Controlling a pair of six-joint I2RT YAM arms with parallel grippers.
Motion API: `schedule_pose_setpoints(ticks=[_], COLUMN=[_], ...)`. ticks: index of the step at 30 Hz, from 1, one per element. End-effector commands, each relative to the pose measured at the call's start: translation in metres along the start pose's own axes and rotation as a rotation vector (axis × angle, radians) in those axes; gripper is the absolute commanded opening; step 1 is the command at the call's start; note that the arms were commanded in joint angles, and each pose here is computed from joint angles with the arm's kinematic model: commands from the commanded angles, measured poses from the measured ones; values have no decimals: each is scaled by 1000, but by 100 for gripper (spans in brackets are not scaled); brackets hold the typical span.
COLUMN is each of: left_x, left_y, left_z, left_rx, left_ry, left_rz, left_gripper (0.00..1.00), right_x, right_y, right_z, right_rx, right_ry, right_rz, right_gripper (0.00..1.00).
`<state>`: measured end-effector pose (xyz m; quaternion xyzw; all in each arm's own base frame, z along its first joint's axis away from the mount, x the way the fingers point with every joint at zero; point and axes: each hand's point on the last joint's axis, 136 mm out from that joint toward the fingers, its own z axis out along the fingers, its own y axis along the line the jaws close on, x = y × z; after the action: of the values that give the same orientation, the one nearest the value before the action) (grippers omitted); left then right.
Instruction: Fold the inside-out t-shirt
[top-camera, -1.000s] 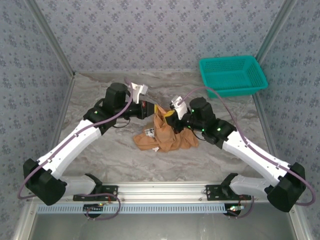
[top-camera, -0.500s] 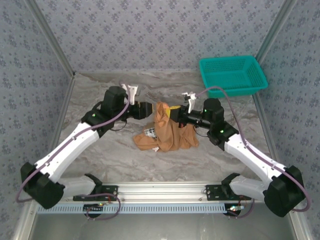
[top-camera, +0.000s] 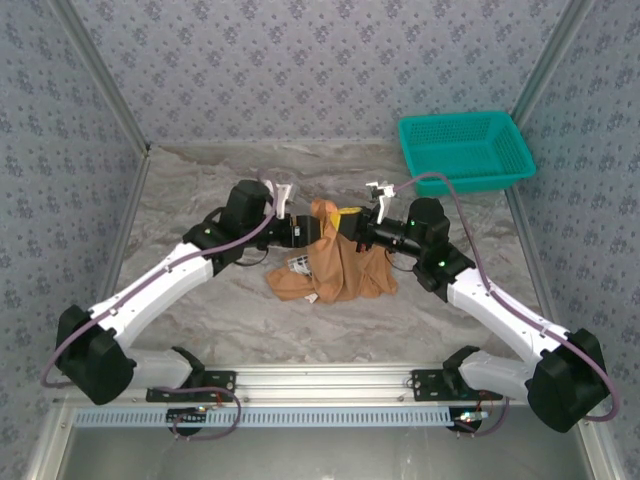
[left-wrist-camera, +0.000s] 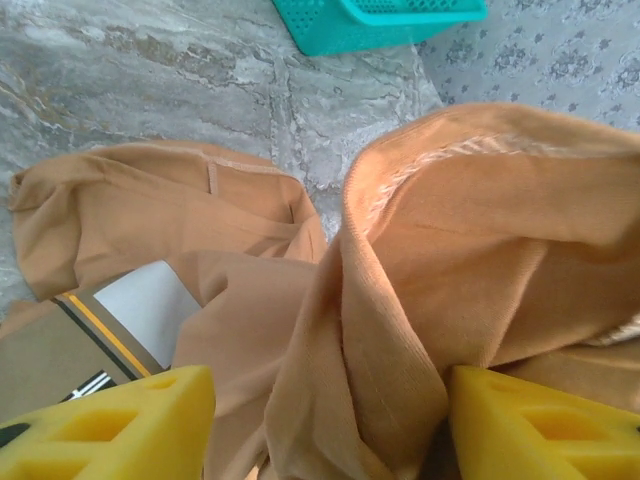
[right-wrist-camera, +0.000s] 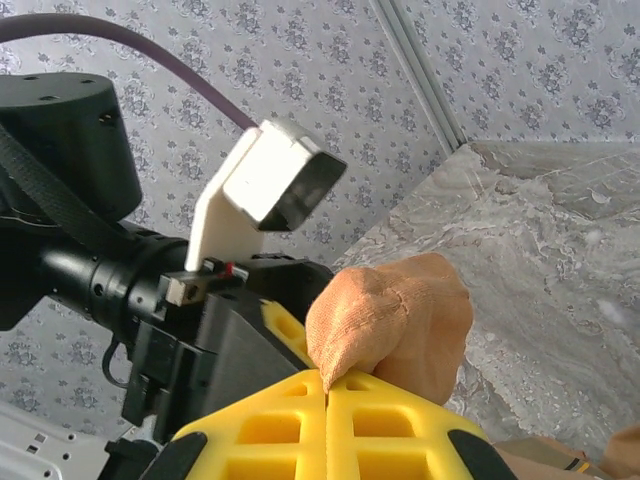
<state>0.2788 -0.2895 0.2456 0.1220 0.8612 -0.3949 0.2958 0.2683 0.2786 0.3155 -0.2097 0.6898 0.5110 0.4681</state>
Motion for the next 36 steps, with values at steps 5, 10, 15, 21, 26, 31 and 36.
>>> schedule_pose_setpoints(ticks=[5,10,15,21,26,31,36], left_x=[-20,-22,-23,-34,-35,-30,-21], left_y=[-12,-6,-14,-49,-90,-92,-71], left_z=[1,0,1,-29,-71,-80,-71], left_rx=[17,-28,11,169,467,531,420], left_ry=[-44,-46,-34,-107,-181,-175,-156], left_rz=[39,74,103,171,202,200,242], left_gripper=[40,33,8,0,0,0,0], right_x=[-7,-4,-2,15,24,32,30], right_y=[3,3,2,-36,-63,-56,-33], right_z=[-4,-5,-7,-16,-30,-29,-31], right_rx=[-2,-1,15,240,426,376,205], right_ry=[-37,-27,-21,39,64,96,69], right_rz=[-13,-21,-38,-75,-105,-115,-129], right_gripper=[0,0,0,0,0,0,0])
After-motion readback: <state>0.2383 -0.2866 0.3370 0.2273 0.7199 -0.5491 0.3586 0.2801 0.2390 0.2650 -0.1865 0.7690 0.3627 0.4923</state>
